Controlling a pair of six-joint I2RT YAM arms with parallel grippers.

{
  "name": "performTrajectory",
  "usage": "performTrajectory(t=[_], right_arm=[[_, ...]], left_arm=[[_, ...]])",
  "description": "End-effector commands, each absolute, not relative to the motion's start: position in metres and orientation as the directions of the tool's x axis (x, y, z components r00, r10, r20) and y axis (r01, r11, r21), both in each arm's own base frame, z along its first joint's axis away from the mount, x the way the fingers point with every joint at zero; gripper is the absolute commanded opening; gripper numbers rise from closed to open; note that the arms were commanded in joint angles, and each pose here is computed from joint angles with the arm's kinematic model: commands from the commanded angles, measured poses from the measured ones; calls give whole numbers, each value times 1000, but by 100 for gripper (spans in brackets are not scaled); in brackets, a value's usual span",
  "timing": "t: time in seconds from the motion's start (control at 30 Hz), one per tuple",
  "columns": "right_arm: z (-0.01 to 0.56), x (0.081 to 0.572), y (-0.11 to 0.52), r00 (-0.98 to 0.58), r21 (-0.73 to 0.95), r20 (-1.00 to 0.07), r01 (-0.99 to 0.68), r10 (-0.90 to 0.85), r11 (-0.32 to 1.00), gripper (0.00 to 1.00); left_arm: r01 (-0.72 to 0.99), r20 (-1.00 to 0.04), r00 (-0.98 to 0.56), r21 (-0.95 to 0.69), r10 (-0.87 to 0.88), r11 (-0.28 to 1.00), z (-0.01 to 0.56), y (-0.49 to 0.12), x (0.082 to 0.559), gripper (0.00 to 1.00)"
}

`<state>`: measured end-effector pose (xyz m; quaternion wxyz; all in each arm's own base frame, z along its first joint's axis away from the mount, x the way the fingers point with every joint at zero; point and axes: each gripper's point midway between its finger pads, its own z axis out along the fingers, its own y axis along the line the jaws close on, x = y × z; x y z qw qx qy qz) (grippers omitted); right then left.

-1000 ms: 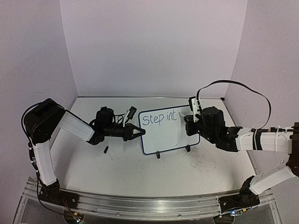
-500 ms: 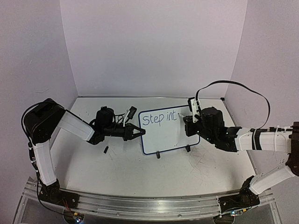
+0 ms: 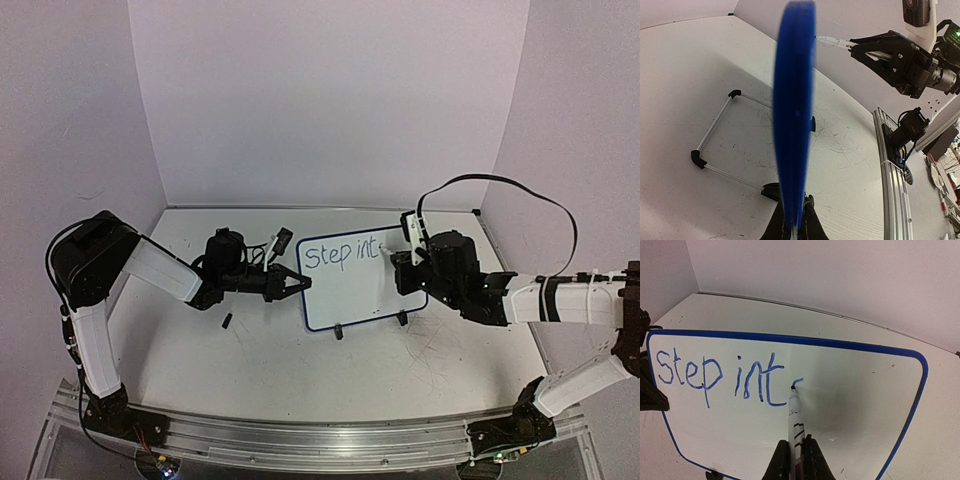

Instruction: Write a sentence on the whiteboard

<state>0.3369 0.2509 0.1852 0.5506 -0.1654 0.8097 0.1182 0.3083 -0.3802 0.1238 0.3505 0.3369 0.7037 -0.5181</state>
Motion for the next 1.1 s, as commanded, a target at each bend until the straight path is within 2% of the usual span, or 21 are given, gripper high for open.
performTrajectory(t=[0.0, 0.4, 1.07], right_arm=[[182, 333, 251, -352, 20, -926, -402, -135, 915, 0], [174, 329, 246, -375, 9, -915, -394, -151, 919, 0], [184, 337, 228, -343, -11, -932, -288, -114, 957, 0]], left_arm=[[804, -812, -564, -497, 152, 327, 102, -370, 317, 0], [802, -810, -566, -499, 152, 328, 102, -370, 316, 0], [802, -810, -566, -498, 153, 330, 102, -369, 315, 0]])
